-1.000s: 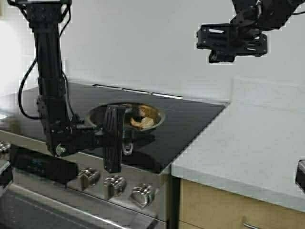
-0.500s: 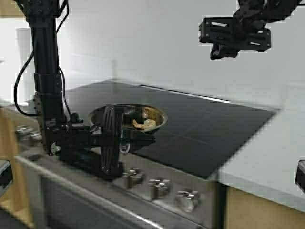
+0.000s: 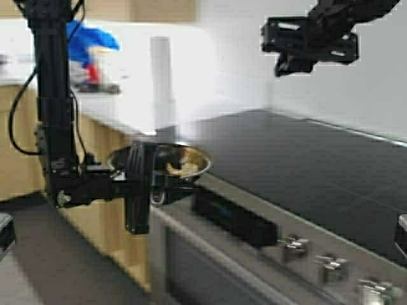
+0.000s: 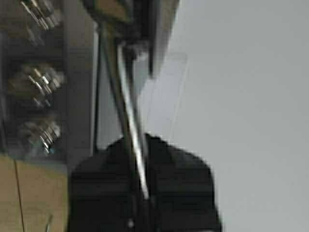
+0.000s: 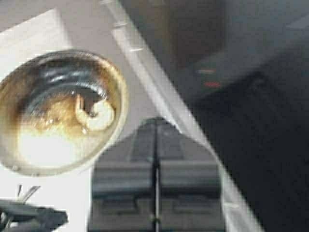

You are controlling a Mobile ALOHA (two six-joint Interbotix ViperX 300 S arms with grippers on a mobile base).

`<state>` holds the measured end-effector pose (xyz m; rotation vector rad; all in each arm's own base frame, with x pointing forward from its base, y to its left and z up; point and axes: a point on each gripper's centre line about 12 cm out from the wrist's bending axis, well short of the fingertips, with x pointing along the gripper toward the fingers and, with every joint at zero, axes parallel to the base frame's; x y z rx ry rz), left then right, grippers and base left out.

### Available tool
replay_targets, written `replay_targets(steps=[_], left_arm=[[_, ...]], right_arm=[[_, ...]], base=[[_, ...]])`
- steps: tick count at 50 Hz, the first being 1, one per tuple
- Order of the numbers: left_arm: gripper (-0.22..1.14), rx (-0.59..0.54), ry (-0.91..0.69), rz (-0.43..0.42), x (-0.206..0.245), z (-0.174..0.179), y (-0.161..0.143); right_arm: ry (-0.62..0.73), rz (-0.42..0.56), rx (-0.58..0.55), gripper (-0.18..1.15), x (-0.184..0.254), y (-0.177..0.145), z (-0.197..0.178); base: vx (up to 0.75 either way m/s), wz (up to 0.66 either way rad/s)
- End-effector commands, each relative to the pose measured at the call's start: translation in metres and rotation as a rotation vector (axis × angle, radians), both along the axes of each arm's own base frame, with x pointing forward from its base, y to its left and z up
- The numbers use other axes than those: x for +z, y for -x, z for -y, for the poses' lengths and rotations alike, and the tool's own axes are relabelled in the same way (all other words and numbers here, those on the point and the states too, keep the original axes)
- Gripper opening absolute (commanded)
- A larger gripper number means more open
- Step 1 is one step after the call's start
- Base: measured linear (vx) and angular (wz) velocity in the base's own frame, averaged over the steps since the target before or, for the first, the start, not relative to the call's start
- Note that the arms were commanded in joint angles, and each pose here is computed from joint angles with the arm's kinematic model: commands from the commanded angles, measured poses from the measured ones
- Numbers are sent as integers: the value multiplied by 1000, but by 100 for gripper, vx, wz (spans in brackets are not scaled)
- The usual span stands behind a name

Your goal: Add oil to the pan and cook the shrimp and serve it

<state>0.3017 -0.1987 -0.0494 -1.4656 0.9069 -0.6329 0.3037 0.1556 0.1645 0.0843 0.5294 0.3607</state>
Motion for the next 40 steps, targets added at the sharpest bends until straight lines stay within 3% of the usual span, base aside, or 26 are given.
replay_targets(steps=[1,40], left_arm=[[4,21,34,128,32,-4,-18],[4,29,11,121,26,-21,-1]], right_arm=[[-6,17,3,6,3,-1,-2],[19,-30,92,6,-14,20,-25]], base=[[4,52],[2,39]])
